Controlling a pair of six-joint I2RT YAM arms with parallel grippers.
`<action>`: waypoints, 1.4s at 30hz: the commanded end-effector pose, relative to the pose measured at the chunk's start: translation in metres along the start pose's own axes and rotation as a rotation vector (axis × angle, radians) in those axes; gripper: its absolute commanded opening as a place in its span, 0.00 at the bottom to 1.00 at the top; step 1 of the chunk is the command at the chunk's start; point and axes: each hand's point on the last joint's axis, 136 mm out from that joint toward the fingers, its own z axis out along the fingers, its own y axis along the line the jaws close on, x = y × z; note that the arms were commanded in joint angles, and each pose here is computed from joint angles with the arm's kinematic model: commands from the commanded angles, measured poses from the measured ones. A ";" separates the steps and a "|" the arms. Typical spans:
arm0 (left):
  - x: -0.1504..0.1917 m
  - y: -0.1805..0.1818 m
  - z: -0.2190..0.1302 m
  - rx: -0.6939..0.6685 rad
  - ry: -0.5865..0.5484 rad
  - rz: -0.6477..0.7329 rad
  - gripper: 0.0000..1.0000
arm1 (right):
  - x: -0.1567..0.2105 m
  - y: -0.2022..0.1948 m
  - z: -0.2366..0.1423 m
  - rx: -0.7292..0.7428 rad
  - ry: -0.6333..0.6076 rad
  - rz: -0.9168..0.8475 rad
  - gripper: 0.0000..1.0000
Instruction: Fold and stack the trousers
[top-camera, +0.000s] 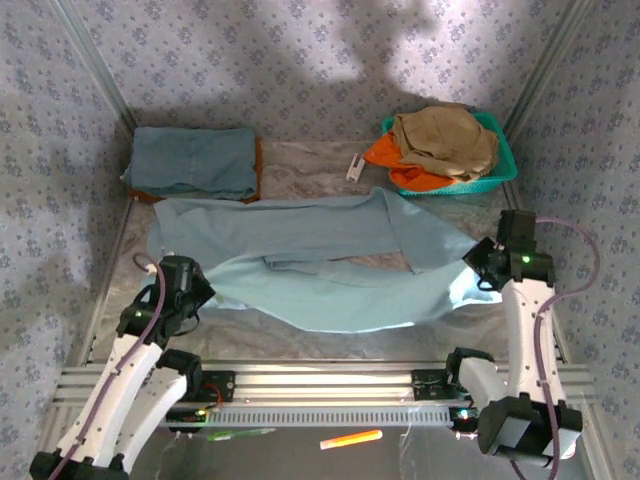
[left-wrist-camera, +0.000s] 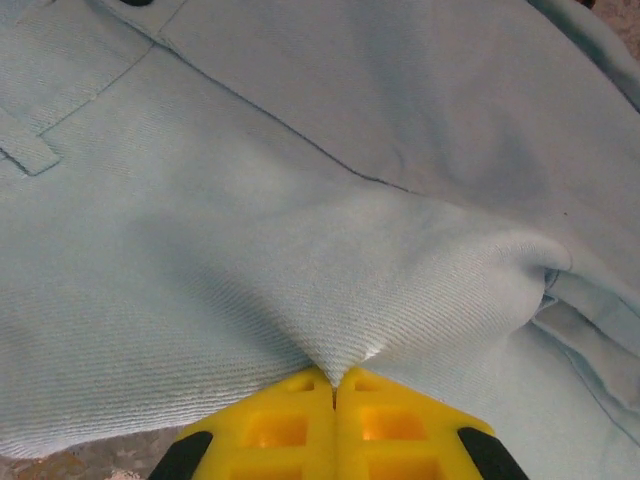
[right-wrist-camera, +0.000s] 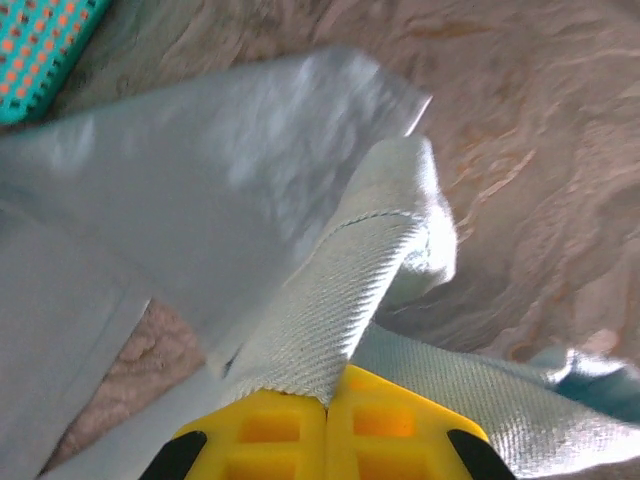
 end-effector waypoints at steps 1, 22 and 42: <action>0.003 -0.009 -0.009 0.042 0.042 0.032 0.00 | -0.011 -0.013 -0.013 0.015 -0.036 0.028 0.00; 0.006 -0.062 -0.017 0.216 0.131 0.055 0.99 | 0.054 0.060 0.017 -0.184 0.123 -0.111 0.65; 0.024 0.033 0.062 -0.098 0.129 -0.268 0.99 | 0.158 0.060 0.108 0.005 0.348 -0.408 0.61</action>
